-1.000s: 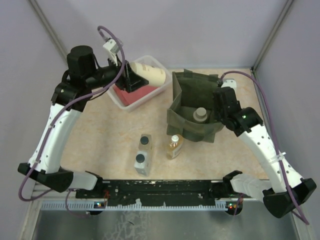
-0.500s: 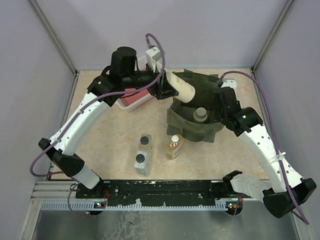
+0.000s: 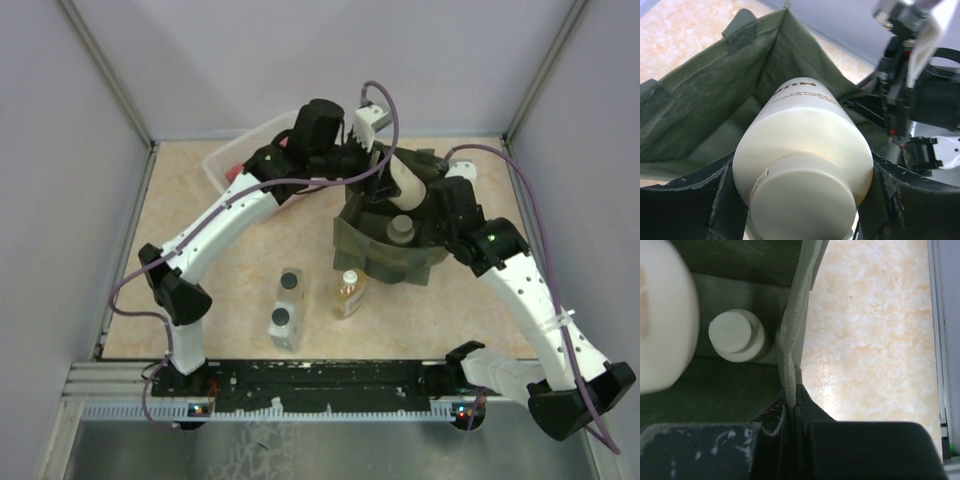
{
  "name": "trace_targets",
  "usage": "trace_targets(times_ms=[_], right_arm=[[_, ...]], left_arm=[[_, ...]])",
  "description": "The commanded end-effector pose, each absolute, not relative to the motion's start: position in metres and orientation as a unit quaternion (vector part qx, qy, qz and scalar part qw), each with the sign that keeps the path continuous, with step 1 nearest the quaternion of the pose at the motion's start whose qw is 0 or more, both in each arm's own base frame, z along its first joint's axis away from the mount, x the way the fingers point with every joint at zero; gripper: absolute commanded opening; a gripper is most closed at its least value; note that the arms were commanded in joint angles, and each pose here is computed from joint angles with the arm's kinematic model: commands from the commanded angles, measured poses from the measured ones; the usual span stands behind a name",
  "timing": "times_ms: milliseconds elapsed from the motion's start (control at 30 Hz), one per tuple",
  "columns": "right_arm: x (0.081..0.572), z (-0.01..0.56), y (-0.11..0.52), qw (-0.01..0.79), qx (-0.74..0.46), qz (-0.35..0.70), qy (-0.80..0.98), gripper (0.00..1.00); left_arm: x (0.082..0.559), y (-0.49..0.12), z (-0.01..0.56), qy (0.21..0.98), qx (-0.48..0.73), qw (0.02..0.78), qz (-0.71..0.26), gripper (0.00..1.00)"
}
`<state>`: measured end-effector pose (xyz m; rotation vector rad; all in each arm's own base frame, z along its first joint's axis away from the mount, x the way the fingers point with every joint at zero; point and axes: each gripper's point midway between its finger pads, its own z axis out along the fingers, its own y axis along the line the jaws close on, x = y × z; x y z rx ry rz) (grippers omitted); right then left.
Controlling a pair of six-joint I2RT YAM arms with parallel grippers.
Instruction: Place the personal care products into the canvas bag
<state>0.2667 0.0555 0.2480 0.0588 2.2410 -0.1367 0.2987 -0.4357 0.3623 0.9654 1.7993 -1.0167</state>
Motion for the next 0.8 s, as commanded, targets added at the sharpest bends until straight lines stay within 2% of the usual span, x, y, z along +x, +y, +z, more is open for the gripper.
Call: trace_targets(times_ms=[0,400,767], right_arm=[[0.263,0.251,0.056,0.441,0.036,-0.039,0.896,0.00],[0.256,0.247,0.052,0.447,0.049,-0.039,0.892,0.00],[0.256,0.251,0.052,0.464,0.056,-0.026,0.884,0.00]], left_arm=[[0.316,-0.452,0.412,0.664,0.377,0.500,-0.409,0.00],[0.358,-0.480,0.342,0.718,0.373,0.489,-0.327,0.00],[0.365,-0.488,0.275,0.757,0.396,0.466,-0.233,0.00]])
